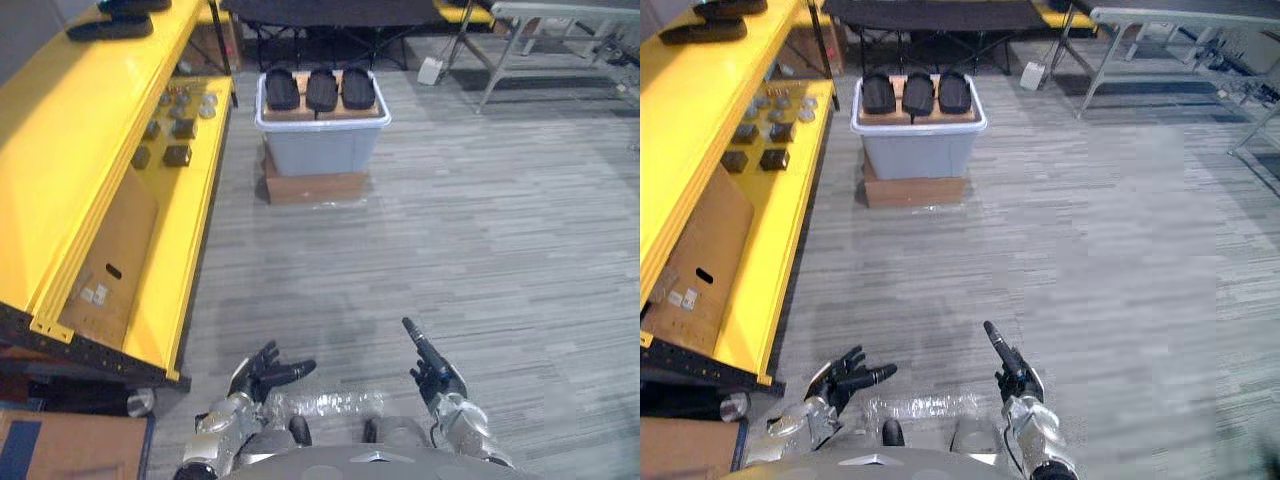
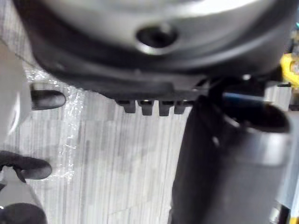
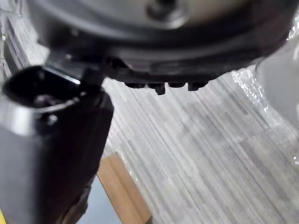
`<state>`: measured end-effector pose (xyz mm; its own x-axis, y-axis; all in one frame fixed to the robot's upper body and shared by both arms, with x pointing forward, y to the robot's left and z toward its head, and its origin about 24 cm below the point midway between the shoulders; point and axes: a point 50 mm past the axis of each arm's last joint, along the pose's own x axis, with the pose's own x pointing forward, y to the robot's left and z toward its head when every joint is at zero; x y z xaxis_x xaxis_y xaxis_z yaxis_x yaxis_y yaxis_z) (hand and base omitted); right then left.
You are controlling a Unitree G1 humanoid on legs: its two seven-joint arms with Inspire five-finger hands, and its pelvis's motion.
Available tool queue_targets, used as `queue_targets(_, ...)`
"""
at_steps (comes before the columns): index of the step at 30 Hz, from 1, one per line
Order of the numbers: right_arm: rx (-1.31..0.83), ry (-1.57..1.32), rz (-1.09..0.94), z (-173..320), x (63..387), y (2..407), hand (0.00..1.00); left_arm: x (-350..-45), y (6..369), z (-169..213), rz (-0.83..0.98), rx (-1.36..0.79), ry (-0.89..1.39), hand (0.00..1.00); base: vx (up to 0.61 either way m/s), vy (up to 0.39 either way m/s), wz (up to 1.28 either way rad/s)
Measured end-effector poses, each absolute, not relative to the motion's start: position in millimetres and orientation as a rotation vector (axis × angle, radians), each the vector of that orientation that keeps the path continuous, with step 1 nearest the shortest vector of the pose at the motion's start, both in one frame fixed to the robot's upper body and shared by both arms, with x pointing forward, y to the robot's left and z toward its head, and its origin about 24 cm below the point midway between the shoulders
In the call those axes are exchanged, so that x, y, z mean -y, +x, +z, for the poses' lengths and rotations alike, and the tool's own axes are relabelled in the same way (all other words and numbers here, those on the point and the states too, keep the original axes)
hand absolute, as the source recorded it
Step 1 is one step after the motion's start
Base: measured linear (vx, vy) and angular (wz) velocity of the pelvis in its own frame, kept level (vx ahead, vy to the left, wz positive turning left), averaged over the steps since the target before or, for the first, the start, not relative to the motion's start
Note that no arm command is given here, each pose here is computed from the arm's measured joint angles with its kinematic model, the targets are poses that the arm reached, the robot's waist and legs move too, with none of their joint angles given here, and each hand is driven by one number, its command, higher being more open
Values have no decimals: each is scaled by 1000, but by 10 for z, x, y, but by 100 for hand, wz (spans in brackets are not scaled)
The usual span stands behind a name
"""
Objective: Walk over and take three plastic housings, then place them on the shelf
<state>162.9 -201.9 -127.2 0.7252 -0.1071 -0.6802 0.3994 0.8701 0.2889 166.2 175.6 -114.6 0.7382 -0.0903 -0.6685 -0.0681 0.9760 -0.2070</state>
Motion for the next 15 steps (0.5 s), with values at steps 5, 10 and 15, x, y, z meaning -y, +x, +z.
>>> queue_targets(5,-695,416,-318,-1264,2080,1487,100,-1765,1754,-1053,18,-693,-269,100,113,14,15)
queue_targets(10,-724,333,-349,-1299,2134,1341,100,-1745,1688,-1078,7,-709,-263,100,281,-141,16)
queue_targets(15,-711,255,-320,-1249,2242,1357,100,-1699,1525,-1151,40,-752,-355,100,455,-200,-4)
